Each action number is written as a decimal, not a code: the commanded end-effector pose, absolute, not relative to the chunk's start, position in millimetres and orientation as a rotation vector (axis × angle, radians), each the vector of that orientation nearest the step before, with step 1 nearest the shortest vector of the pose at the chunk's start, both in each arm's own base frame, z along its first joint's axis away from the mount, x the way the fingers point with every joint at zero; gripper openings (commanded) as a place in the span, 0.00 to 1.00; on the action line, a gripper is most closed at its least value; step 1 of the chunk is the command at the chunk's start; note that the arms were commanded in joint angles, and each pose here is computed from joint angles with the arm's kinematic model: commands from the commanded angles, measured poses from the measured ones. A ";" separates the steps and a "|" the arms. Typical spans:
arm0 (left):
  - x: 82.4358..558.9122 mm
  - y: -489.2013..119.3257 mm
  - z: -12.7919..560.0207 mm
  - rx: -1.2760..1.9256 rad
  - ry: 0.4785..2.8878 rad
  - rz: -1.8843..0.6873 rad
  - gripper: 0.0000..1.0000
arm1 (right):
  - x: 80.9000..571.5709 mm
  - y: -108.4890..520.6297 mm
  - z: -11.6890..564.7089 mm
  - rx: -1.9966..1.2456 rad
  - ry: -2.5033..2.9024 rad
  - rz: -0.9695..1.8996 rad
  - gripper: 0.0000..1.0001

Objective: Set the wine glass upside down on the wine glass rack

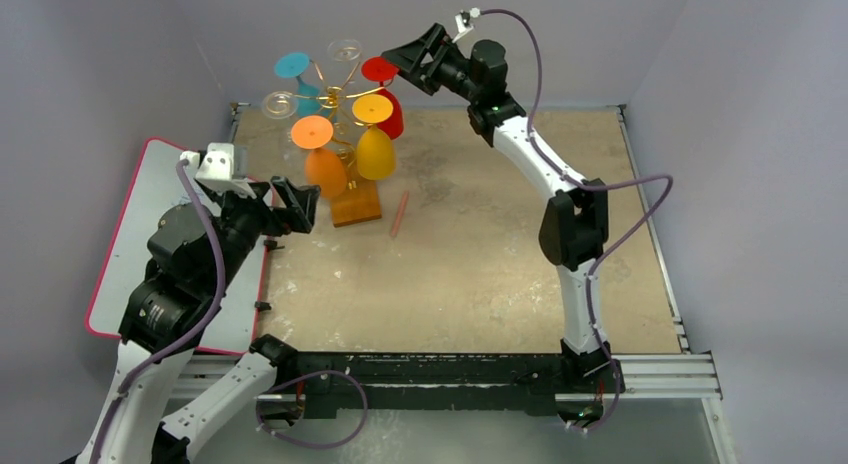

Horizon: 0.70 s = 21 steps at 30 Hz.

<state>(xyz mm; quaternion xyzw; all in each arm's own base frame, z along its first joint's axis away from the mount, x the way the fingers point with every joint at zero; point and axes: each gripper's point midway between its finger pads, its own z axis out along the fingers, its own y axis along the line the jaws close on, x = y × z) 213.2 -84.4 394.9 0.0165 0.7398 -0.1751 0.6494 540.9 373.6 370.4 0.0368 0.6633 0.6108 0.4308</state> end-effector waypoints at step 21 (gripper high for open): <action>249.4 -60.8 439.4 -0.348 1.583 -0.367 1.00 | 347.4 197.4 419.7 -0.182 1.667 0.731 1.00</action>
